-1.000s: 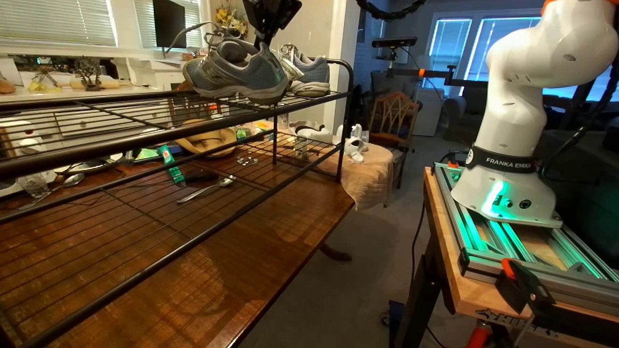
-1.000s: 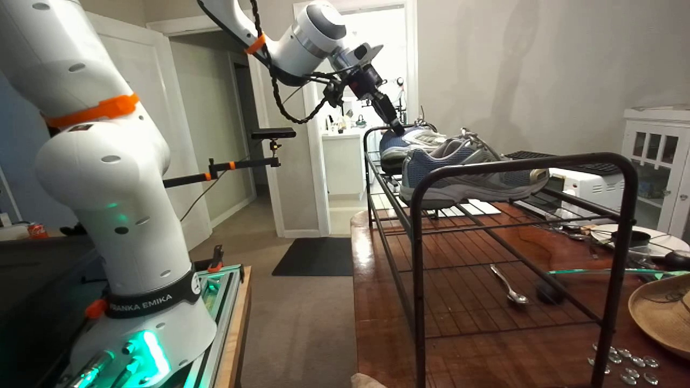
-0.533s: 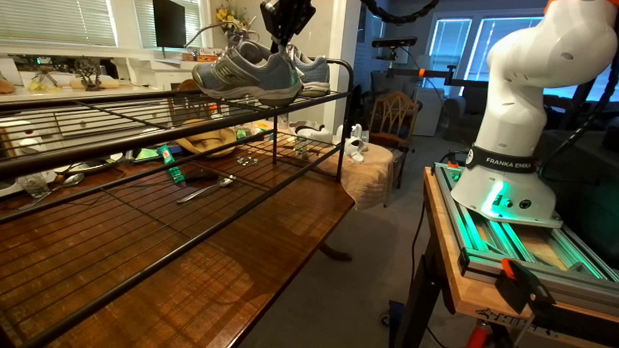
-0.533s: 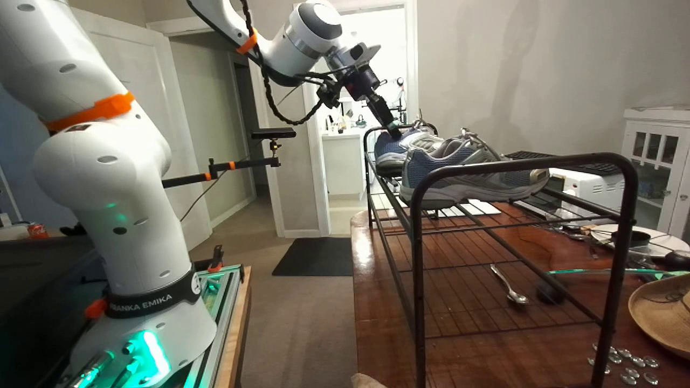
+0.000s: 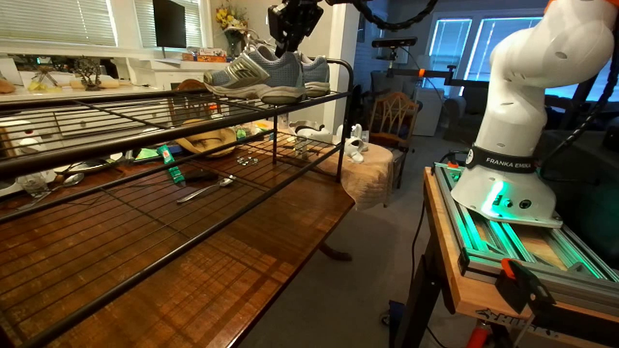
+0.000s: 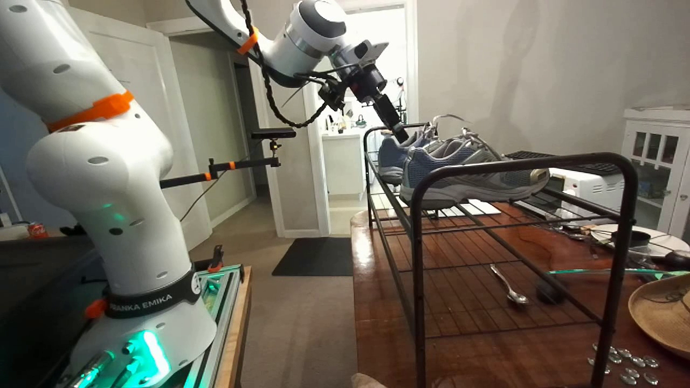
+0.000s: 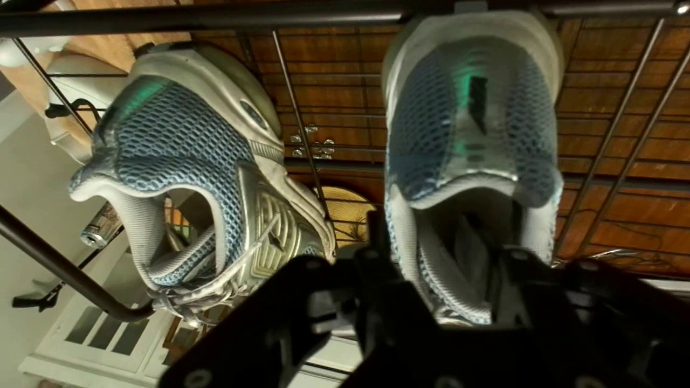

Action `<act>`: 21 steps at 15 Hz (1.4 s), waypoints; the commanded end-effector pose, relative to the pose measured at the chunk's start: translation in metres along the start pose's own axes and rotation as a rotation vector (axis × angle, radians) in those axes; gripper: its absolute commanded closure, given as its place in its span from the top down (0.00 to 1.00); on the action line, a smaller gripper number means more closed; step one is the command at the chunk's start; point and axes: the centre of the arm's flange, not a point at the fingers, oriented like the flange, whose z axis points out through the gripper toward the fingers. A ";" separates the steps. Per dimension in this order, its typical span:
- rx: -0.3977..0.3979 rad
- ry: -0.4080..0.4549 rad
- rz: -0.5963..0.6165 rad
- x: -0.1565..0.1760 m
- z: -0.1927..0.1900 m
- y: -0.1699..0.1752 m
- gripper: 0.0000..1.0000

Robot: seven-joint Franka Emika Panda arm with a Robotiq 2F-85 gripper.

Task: Straighten the trainer on the shelf

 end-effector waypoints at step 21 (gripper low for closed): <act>0.036 0.081 0.049 0.041 -0.055 0.073 1.00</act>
